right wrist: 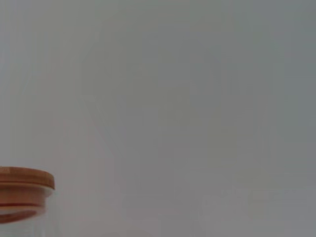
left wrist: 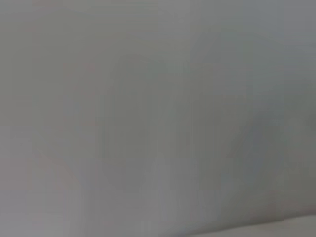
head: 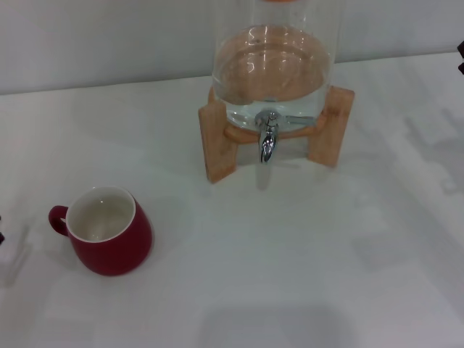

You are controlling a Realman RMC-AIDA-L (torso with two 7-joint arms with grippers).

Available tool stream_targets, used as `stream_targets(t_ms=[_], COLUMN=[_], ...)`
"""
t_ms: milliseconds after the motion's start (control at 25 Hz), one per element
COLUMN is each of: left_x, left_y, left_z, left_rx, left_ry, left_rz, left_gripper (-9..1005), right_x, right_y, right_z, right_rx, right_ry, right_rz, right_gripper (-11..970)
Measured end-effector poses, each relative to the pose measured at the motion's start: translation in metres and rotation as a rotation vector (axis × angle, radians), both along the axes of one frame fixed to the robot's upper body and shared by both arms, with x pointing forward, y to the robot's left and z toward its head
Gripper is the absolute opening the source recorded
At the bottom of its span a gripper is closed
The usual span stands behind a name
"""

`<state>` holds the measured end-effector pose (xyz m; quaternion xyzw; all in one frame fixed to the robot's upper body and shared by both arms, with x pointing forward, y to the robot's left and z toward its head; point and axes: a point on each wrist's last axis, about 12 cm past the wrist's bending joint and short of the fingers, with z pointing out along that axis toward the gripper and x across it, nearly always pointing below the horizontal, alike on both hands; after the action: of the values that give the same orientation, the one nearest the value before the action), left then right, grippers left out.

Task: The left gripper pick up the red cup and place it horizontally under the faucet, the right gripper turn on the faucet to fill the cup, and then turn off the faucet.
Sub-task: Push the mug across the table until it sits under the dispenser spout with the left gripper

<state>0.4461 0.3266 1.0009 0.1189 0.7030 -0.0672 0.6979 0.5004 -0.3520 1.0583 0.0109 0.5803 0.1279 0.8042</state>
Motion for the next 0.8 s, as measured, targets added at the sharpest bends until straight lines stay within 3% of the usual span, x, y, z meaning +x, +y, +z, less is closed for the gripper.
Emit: stream_targets(t_ms=[800], left_x=[-0.001], left_y=[-0.006], left_z=[-0.011], left_rx=[0.023], left_ry=[0.078], left_rz=[-0.043], left_gripper=[833], right_x=[0.002], right_y=[0.001], right_z=[0.002], right_rx=[-0.012], right_ry=[-0.007], right_rz=[0.017], right_gripper=[827])
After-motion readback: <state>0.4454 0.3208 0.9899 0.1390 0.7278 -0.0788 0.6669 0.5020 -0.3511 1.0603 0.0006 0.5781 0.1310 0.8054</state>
